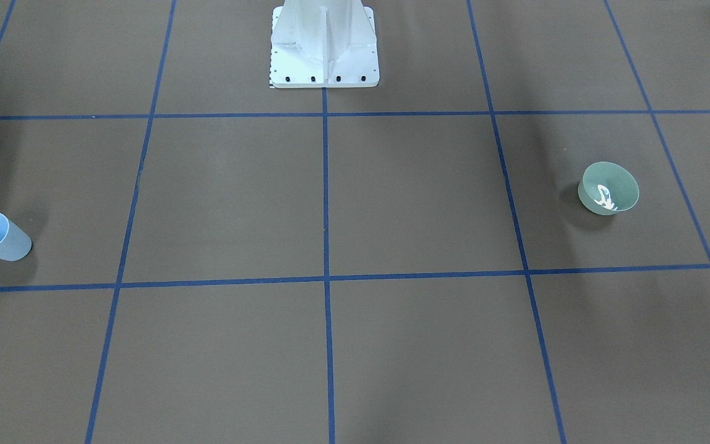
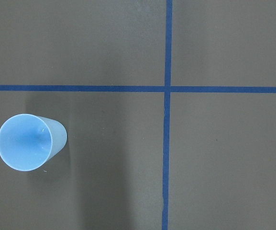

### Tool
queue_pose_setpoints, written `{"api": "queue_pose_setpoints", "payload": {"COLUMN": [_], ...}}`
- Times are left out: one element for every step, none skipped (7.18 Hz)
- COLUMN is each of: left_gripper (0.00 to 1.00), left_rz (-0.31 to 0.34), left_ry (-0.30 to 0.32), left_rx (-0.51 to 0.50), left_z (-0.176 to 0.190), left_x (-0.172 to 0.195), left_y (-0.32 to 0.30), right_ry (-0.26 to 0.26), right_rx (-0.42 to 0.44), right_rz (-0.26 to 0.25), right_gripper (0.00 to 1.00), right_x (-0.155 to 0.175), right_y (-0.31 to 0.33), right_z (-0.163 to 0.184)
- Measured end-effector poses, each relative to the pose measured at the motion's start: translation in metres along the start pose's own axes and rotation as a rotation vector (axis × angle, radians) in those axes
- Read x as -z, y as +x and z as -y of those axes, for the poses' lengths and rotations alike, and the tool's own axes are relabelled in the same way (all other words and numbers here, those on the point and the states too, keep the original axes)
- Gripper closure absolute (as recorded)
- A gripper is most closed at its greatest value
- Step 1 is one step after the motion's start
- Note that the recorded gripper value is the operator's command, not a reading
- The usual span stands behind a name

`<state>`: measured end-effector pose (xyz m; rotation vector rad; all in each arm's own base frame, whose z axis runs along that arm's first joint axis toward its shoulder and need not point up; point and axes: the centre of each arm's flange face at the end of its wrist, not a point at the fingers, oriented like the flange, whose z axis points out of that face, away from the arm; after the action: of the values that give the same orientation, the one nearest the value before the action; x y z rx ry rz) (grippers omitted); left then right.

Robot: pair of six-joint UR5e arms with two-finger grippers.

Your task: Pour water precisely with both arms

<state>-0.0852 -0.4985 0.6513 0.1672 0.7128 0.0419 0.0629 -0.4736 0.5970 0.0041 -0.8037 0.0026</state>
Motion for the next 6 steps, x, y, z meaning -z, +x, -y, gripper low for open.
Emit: {"api": "queue_pose_setpoints", "payload": {"left_gripper": [0.0, 0.0, 0.0, 0.0, 0.0, 0.0], "left_rz": [0.0, 0.001, 0.0, 0.0, 0.0, 0.001], "left_ry": [-0.001, -0.001, -0.002, -0.001, -0.001, -0.001], "left_rx": [-0.001, -0.001, -0.001, -0.002, -0.003, -0.003], "left_z": [0.0001, 0.0, 0.0, 0.0001, 0.0002, 0.0002], "left_x": [-0.0002, -0.0004, -0.0005, -0.0004, -0.0003, -0.0002], "left_y": [0.0004, 0.0004, 0.0006, 0.0007, 0.0008, 0.0009], "right_ry": [-0.001, -0.002, -0.004, -0.006, -0.007, -0.007], "right_rx": [0.0, 0.0, 0.001, 0.002, 0.003, 0.003], "right_rz": [-0.002, -0.003, -0.004, -0.005, -0.006, -0.006], "right_gripper": [0.0, 0.0, 0.0, 0.0, 0.0, 0.0], "right_x": [-0.0005, -0.0012, -0.0025, -0.0038, -0.0044, -0.0046], "right_y": [0.0007, 0.0016, 0.003, 0.0045, 0.0051, 0.0054], "right_z": [-0.0002, -0.001, -0.0025, -0.0044, -0.0054, -0.0058]}}
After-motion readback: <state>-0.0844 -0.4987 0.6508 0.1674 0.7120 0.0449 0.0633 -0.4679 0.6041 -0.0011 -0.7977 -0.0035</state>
